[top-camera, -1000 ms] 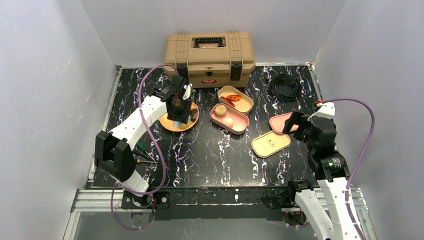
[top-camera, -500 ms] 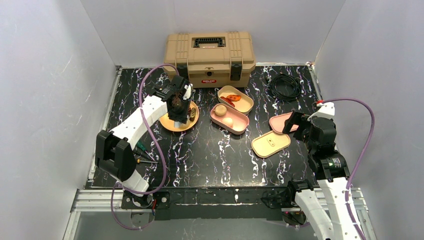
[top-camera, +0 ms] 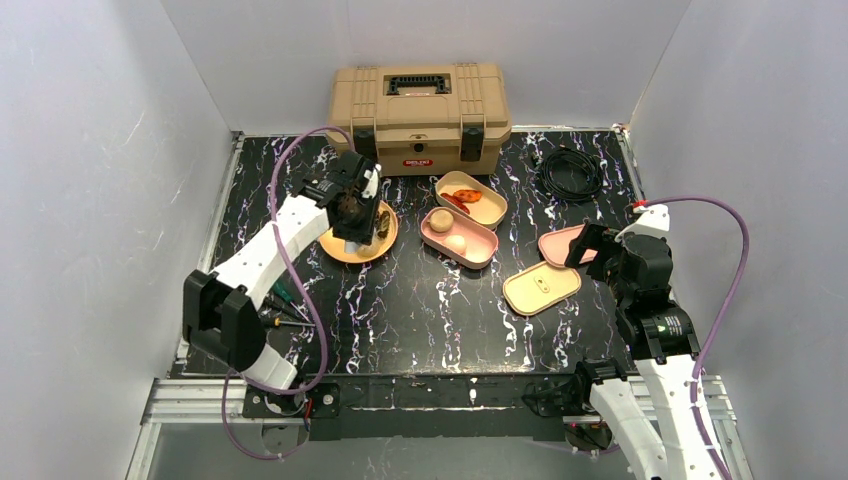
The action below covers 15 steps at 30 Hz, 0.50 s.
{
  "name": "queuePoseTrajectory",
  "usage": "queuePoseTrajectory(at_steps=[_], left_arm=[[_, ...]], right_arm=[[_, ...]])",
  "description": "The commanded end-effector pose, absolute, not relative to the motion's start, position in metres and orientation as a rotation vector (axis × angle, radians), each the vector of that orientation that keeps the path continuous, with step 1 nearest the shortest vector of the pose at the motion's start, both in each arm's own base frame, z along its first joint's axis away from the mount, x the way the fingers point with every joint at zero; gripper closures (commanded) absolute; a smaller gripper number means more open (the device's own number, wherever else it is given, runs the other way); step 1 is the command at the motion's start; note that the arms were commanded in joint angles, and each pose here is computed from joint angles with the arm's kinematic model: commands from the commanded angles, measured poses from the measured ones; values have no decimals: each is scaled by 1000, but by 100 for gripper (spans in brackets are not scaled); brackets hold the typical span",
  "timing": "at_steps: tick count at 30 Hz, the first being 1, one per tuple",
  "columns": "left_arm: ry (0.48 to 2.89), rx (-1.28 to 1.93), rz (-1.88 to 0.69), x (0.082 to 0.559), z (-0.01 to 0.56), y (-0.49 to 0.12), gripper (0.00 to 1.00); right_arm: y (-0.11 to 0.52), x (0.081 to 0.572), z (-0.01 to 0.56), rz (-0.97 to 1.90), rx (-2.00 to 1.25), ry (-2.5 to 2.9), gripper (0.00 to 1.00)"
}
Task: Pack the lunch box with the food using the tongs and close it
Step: Pick up the fake food from the plate.
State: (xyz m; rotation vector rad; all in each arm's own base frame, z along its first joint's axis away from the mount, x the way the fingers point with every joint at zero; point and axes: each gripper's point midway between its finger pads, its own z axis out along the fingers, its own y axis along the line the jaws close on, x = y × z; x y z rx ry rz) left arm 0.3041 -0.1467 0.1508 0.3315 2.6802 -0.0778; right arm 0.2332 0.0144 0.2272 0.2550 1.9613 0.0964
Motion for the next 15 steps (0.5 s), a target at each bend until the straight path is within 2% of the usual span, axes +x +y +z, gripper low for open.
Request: queuePoseTrajectory(at_steps=[1, 8, 15], left_arm=[[2552, 290, -102, 300, 188, -141, 100], [2495, 291, -198, 285, 203, -145, 100], [2404, 478, -370, 253, 224, -204, 100]], right_arm=[[15, 238, 248, 116, 256, 1888, 0], [15, 238, 249, 119, 255, 1885, 0], [16, 237, 249, 125, 258, 1881, 0]])
